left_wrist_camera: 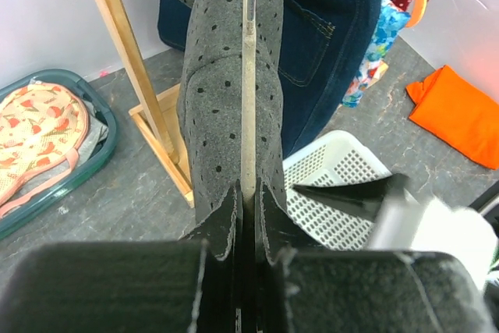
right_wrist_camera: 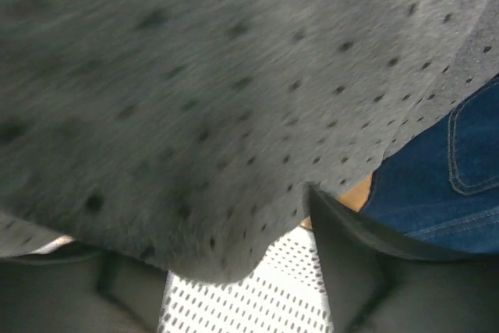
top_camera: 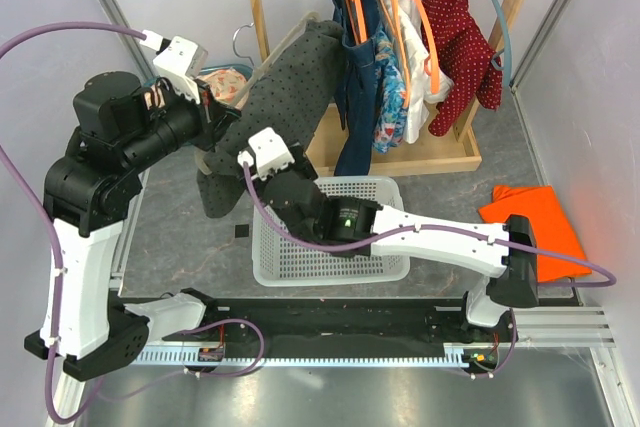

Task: Remove the skirt from the hanger

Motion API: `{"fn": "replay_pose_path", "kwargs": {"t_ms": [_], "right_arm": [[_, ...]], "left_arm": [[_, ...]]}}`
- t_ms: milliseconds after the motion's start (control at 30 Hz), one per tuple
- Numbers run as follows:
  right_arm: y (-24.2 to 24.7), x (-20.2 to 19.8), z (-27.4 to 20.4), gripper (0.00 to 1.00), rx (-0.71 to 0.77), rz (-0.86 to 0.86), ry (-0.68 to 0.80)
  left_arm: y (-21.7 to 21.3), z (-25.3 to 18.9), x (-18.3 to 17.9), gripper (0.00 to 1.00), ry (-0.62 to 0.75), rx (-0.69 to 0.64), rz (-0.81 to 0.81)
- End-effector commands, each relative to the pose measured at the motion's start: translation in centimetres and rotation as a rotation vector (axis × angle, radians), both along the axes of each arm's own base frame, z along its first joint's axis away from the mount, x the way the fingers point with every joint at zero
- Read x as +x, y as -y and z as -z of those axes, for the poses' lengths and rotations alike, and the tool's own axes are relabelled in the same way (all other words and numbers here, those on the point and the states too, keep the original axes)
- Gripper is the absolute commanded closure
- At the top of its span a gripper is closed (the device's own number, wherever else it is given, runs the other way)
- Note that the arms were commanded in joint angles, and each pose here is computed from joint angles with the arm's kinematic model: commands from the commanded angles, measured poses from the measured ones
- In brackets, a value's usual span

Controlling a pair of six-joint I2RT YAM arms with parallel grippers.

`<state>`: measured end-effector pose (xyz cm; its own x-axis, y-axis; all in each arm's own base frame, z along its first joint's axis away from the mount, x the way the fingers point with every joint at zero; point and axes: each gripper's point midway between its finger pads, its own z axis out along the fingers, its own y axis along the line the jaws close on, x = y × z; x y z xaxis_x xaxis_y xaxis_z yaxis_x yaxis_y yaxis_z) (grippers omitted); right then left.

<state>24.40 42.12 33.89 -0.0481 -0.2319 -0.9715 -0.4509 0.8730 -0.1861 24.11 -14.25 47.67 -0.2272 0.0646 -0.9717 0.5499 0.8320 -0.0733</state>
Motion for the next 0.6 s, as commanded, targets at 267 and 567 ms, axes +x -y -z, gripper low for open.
{"fn": "replay_pose_path", "kwargs": {"t_ms": [267,567], "right_arm": [[3.2,-0.3,-7.6,1.00,0.186,-0.054,0.012],[15.3,-7.9,-25.6,1.00,0.511,-0.092,0.163]], "left_arm": [[-0.5,-3.8,-0.9,0.98,0.152,-0.059,-0.003],[-1.6,1.1,3.5,0.98,0.113,0.055,-0.135]]}}
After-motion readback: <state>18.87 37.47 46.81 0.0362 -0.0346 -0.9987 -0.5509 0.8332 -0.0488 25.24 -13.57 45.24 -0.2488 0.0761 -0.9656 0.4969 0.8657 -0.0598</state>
